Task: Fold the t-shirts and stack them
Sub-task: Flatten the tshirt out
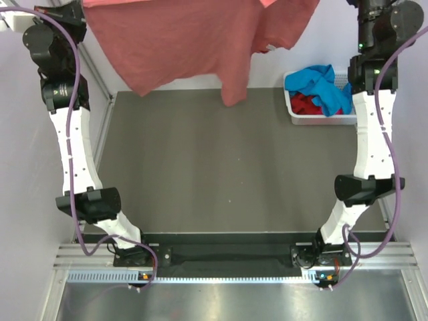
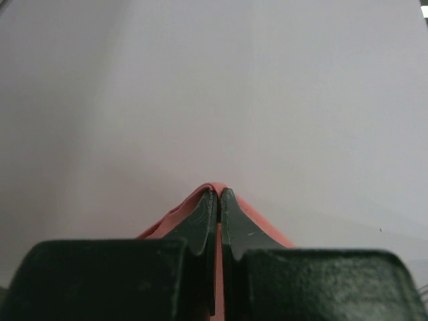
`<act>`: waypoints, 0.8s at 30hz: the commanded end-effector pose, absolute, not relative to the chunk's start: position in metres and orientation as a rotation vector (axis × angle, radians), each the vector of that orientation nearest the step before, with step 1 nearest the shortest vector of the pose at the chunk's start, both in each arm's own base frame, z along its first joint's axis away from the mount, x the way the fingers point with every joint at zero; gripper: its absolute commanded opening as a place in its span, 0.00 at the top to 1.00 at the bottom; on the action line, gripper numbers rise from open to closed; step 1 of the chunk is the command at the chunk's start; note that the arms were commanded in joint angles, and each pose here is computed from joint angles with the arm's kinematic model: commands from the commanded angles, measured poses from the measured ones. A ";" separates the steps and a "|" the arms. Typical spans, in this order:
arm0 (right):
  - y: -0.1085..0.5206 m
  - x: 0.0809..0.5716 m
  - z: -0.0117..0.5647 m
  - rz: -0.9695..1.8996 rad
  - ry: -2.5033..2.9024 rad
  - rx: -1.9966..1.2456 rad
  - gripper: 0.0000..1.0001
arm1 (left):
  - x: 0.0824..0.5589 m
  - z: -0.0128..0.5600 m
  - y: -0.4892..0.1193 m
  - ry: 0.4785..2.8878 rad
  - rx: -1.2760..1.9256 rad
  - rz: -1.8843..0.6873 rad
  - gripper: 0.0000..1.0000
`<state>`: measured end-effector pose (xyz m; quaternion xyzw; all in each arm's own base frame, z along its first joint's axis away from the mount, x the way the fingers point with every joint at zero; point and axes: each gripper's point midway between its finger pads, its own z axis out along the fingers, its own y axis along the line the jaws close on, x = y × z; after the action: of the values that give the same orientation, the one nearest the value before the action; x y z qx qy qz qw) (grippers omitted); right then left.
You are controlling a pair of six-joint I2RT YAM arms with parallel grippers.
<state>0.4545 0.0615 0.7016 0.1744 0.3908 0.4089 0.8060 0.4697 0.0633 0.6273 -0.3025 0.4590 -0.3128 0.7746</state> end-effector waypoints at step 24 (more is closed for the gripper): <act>0.100 0.346 0.511 0.743 1.419 0.260 1.00 | 0.336 0.431 0.039 1.421 -0.715 -0.366 1.00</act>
<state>0.3647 0.1080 0.4564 0.1364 0.6840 0.3366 0.6326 0.3475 0.0305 0.3876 -0.3338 0.6652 -0.1872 0.6411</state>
